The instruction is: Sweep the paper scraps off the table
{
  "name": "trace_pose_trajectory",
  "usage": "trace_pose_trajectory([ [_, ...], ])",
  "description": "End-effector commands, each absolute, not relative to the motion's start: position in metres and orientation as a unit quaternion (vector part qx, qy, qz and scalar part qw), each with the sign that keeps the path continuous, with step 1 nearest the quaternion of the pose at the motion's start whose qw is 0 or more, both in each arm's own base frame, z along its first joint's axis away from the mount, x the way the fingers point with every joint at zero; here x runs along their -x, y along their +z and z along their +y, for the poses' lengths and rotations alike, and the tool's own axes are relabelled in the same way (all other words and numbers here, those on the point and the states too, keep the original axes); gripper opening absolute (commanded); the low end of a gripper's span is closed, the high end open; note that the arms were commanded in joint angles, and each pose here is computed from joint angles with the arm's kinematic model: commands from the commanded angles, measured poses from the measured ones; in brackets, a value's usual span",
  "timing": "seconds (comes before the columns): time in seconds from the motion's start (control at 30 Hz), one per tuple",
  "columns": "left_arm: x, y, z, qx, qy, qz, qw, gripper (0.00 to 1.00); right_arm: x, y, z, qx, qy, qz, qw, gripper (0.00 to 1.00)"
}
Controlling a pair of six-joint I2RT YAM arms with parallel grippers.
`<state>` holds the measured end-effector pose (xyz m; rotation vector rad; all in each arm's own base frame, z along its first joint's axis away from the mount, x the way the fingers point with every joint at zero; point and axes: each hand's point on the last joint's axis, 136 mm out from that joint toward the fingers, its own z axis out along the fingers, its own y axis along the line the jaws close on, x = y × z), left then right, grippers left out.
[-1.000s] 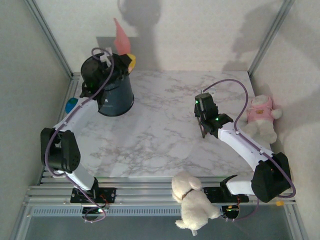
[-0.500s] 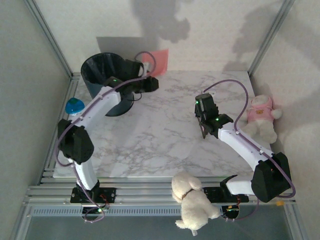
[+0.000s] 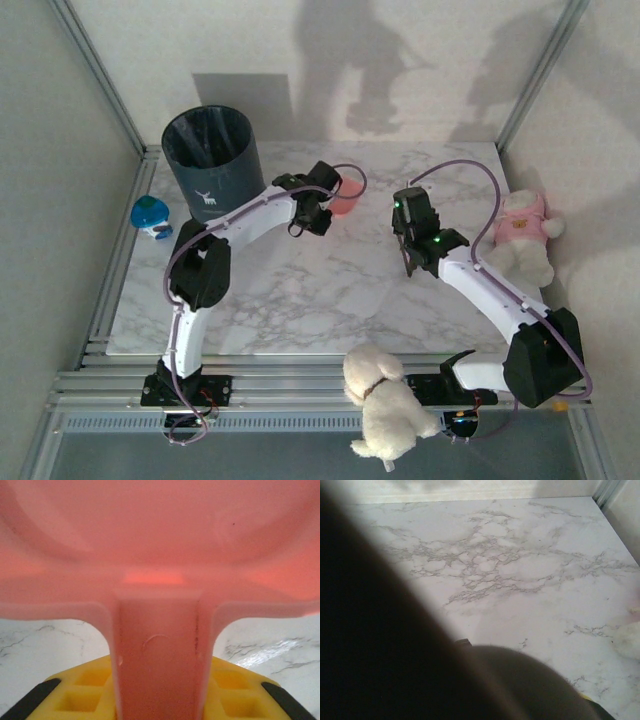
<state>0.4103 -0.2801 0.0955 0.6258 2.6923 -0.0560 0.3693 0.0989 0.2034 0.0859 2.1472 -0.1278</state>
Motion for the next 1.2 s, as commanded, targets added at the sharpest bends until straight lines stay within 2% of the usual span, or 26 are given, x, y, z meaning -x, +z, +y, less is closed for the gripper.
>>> trace_pose_trajectory([
  [0.0,-0.404,0.086,-0.272,-0.262,0.029,0.951,0.165,0.00,-0.369,0.215,0.091,-0.058,-0.053,0.867,0.492,0.00],
  [0.27,-0.367,0.045,-0.288,-0.329,0.006,0.941,0.084,0.00,-0.368,0.218,0.088,-0.060,-0.054,0.866,0.494,0.00],
  [0.6,-0.348,0.020,-0.289,-0.354,-0.008,0.935,0.032,0.02,-0.368,0.217,0.088,-0.059,-0.055,0.867,0.492,0.00],
  [0.83,-0.342,0.014,-0.286,-0.358,-0.007,0.933,0.020,0.19,-0.368,0.215,0.085,-0.060,-0.059,0.868,0.490,0.00],
  [1.17,-0.344,0.015,-0.282,-0.355,-0.004,0.934,0.023,0.37,-0.366,0.215,0.083,-0.061,-0.059,0.868,0.489,0.00],
])
